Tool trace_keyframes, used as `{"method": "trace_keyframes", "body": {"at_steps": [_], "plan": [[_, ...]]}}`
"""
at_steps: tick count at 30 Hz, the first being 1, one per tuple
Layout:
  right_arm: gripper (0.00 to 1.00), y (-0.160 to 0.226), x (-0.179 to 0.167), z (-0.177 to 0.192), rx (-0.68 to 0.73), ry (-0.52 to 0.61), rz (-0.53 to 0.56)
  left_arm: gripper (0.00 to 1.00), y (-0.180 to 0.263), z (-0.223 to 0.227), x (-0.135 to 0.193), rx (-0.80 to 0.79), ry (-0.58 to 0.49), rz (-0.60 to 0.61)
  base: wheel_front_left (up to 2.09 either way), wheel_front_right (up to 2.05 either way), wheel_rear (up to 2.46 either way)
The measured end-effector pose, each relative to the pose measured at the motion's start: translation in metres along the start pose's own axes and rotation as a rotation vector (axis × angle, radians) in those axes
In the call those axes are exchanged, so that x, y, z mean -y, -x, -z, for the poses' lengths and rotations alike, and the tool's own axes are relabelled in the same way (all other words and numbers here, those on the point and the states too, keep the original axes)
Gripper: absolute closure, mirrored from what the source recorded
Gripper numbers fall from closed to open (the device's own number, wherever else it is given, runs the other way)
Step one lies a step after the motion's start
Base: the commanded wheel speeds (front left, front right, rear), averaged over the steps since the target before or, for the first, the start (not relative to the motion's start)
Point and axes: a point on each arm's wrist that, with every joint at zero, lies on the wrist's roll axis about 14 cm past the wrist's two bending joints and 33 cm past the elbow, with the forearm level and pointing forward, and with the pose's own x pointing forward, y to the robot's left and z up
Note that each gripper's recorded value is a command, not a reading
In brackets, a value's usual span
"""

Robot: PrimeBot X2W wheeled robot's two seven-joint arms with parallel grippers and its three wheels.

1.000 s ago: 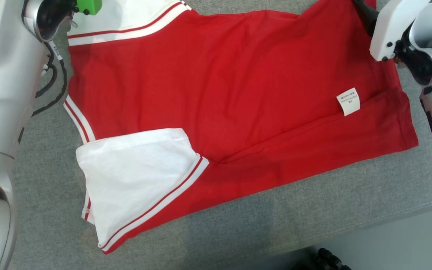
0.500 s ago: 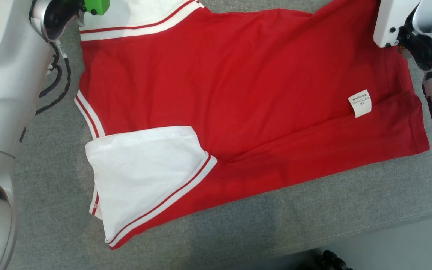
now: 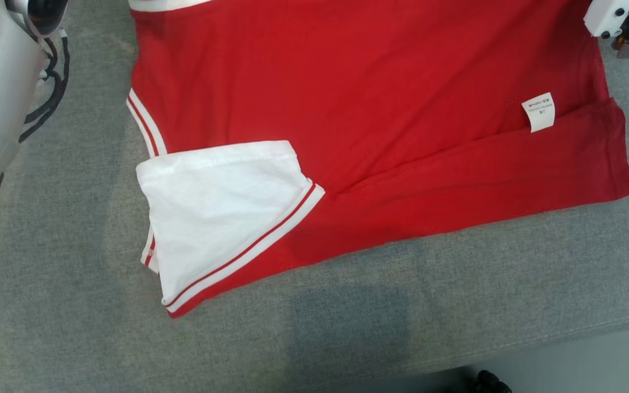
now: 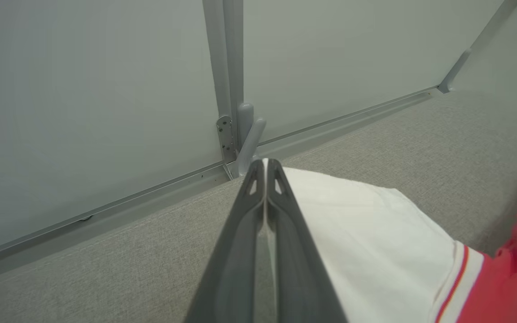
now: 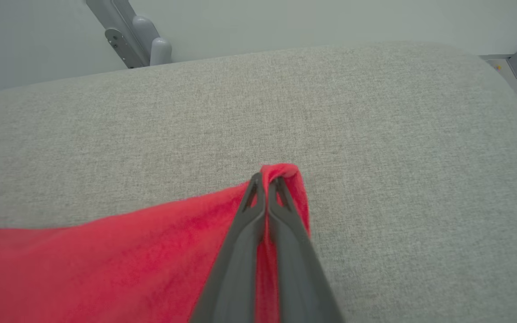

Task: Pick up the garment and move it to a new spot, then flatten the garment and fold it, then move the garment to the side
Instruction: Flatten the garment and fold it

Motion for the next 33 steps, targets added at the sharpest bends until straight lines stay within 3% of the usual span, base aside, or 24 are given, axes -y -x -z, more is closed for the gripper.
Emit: {"method": "trace_keyframes", "body": {"at_steps": [8,18,33], "plan": [[1.0,0.009,0.007,-0.013,0.061,-0.078,-0.013,1.0,0.022,-0.03,0.002,0.129,0.038,0.024,0.0,0.0,0.0],[1.0,0.033,0.011,0.006,0.046,-0.151,-0.052,1.0,0.076,-0.015,0.014,0.159,0.145,0.089,0.0,0.0,0.0],[1.0,0.074,0.009,0.035,0.013,-0.142,-0.116,1.0,0.172,0.034,0.057,0.11,0.349,0.083,0.0,0.0,0.0]]}}
